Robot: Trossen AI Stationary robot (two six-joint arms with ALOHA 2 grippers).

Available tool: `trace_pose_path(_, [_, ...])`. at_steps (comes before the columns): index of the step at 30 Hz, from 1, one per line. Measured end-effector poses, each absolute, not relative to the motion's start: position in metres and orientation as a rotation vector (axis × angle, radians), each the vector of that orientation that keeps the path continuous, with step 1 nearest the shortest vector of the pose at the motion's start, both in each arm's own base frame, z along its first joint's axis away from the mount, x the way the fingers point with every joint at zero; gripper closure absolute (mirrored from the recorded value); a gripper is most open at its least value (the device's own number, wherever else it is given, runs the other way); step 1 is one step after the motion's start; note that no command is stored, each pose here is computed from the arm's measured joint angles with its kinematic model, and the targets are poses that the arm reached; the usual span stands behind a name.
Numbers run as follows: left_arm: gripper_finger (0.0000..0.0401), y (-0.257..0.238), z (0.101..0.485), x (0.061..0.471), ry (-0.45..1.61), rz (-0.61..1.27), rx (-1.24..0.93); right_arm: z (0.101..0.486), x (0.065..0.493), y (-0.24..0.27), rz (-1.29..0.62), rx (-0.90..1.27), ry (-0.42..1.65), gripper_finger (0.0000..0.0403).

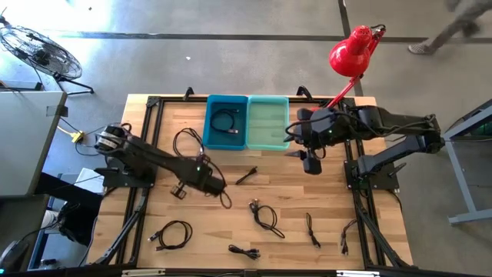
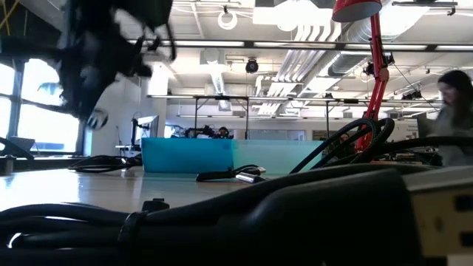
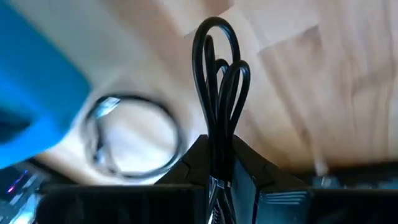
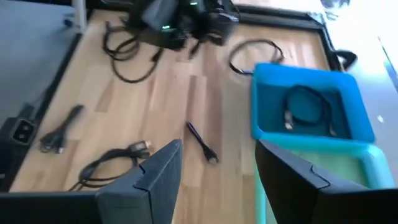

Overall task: Pick & Place USB Port
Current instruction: Put the black usb cable into the light blue bin

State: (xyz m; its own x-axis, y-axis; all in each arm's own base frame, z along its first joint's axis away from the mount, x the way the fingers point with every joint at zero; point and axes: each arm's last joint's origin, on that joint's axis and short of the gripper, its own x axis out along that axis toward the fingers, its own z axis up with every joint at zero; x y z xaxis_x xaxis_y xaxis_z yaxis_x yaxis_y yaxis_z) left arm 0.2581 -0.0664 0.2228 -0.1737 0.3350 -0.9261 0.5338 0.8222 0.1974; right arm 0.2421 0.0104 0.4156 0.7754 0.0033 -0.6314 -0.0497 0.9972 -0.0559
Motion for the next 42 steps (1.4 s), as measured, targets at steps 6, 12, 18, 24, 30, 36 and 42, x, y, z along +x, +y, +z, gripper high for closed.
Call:
trace_pose_path(6, [0.0374,-0.044,0.306,0.260,1.593,-0.087,0.623,0.417,0.243,0.012,0.097,-0.055,0.662,0.0206])
trace_pose_path(12, [0.0374,-0.020,0.393,0.240,1.107,0.095,0.453,0.420,0.245,0.018,0.152,-0.050,0.619,0.0206])
trace_pose_path(18, [0.0374,-0.009,0.443,0.217,0.587,0.179,0.357,0.434,0.253,0.025,0.133,-0.127,0.452,0.0206])
trace_pose_path(24, [0.0374,-0.013,0.452,0.224,0.329,0.122,0.367,0.452,0.260,0.026,0.110,-0.188,0.249,0.0206])
trace_pose_path(30, [0.0374,-0.017,0.446,0.247,0.146,0.073,0.392,0.461,0.266,0.025,0.072,-0.254,0.143,0.0206])
trace_pose_path(36, [0.0374,-0.020,0.447,0.265,0.007,0.046,0.418,0.452,0.281,0.025,0.023,-0.291,0.170,0.0206])
trace_pose_path(42, [0.0374,-0.021,0.443,0.272,0.015,0.023,0.419,0.449,0.293,0.026,0.016,-0.308,0.139,0.0206])
